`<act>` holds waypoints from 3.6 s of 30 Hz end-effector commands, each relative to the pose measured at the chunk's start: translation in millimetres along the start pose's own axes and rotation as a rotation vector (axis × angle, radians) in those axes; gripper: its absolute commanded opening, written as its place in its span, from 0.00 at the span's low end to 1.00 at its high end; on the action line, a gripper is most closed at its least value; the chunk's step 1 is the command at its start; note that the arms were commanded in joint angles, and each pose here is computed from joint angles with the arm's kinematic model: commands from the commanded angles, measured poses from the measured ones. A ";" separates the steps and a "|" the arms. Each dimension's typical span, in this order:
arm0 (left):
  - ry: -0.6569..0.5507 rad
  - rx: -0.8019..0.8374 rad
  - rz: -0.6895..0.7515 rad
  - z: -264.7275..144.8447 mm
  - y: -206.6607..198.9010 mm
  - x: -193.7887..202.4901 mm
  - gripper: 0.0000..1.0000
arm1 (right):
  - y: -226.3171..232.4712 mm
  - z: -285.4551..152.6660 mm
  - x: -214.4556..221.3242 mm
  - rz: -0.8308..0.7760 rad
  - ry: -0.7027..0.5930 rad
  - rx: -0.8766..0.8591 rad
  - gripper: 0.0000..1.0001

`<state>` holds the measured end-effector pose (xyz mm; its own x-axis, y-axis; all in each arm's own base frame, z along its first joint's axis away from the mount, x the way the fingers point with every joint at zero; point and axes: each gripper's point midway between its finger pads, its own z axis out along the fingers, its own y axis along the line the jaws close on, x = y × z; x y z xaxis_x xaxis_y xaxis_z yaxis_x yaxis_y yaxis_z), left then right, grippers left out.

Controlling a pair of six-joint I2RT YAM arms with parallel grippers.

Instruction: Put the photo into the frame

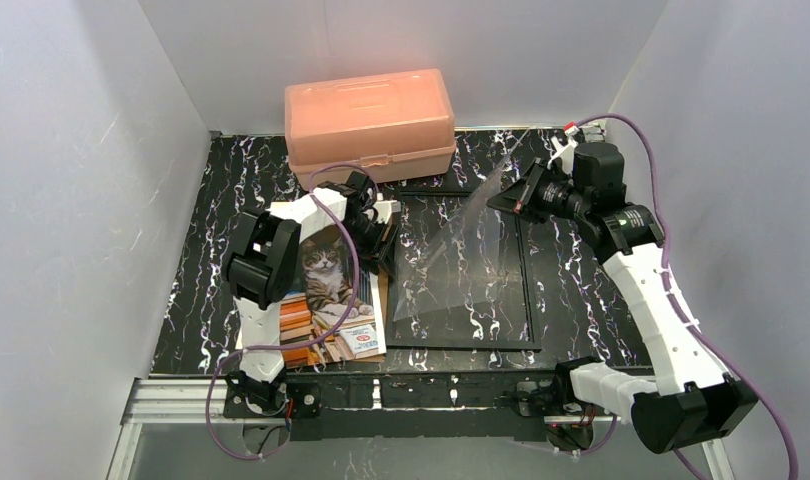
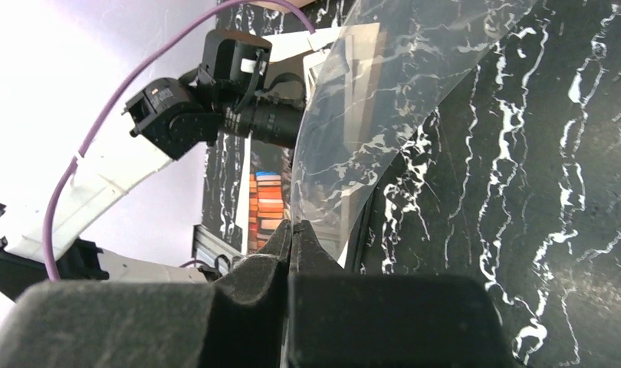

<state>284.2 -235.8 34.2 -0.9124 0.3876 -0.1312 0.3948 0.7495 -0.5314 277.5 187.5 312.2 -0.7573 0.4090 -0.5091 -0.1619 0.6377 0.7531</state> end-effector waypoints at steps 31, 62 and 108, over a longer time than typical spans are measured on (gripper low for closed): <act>0.074 -0.290 0.315 41.3 25.1 -1.6 0.19 | 13.0 -44.7 11.6 -0.161 0.009 0.005 0.01; -0.266 0.089 -0.017 -83.0 -34.2 -43.5 0.64 | 30.8 -17.5 -1.1 -0.076 -0.079 -0.179 0.01; -0.149 0.033 -0.014 -20.9 7.4 -10.2 0.45 | -140.5 19.5 92.2 -0.038 0.146 0.306 0.47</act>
<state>303.0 -225.2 50.6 -0.9273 0.2794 -0.2492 0.3733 0.7420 -0.5568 236.3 148.6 147.8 -0.8524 0.3180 -0.4151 0.0236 0.8164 0.5770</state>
